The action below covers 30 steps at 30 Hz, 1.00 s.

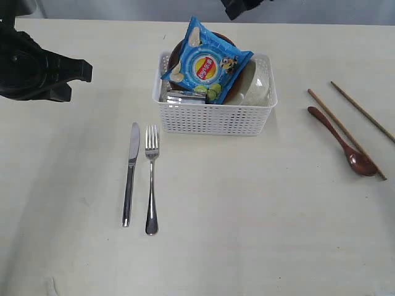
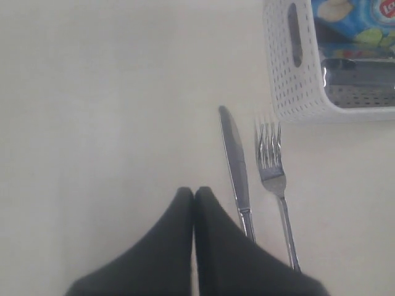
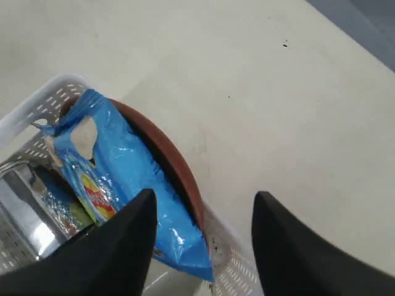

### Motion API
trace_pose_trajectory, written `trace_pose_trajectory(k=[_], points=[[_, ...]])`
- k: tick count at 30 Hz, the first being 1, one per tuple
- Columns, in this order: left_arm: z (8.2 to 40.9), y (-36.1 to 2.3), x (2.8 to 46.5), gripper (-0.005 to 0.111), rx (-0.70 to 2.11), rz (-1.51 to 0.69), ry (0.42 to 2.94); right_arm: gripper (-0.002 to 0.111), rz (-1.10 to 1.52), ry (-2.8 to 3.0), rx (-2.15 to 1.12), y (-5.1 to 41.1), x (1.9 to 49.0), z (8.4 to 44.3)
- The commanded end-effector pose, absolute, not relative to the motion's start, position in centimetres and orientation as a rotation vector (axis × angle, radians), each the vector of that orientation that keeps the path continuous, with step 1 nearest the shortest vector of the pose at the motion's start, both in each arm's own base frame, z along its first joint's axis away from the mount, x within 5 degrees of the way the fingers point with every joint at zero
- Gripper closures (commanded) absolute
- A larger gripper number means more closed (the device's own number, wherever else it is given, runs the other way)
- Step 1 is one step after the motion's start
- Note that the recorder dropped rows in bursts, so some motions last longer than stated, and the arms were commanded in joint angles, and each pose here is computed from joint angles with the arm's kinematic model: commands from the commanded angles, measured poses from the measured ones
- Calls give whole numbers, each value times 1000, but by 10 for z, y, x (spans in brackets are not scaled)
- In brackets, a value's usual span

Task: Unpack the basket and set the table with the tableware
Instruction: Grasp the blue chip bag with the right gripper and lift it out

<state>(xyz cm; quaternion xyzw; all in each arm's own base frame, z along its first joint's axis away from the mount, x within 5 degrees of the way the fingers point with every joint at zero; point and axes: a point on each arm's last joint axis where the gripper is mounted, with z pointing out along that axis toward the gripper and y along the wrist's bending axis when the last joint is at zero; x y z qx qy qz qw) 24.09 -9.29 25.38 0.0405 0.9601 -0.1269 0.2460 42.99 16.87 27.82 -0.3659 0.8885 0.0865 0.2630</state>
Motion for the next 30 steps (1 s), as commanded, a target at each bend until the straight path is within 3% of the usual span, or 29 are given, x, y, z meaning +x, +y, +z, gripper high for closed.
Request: trace_pose_trajectory(k=[1,7,13,21,30], points=[[252,-92,240,107,109,-348,2626,54,425,2357,-1055,146,445,265],[252,-92,240,107,109,-348,2624,53,734,2195,-1205,140,451,245],[252,-92,240,107,117,-346,2622,37,706,2153,-1236,156,454,234],[253,-92,241,107,117,-346,2619,36,642,2121,-1208,171,458,232],[246,-94,244,107,114,-341,2645,36,617,2164,-1251,176,462,202]])
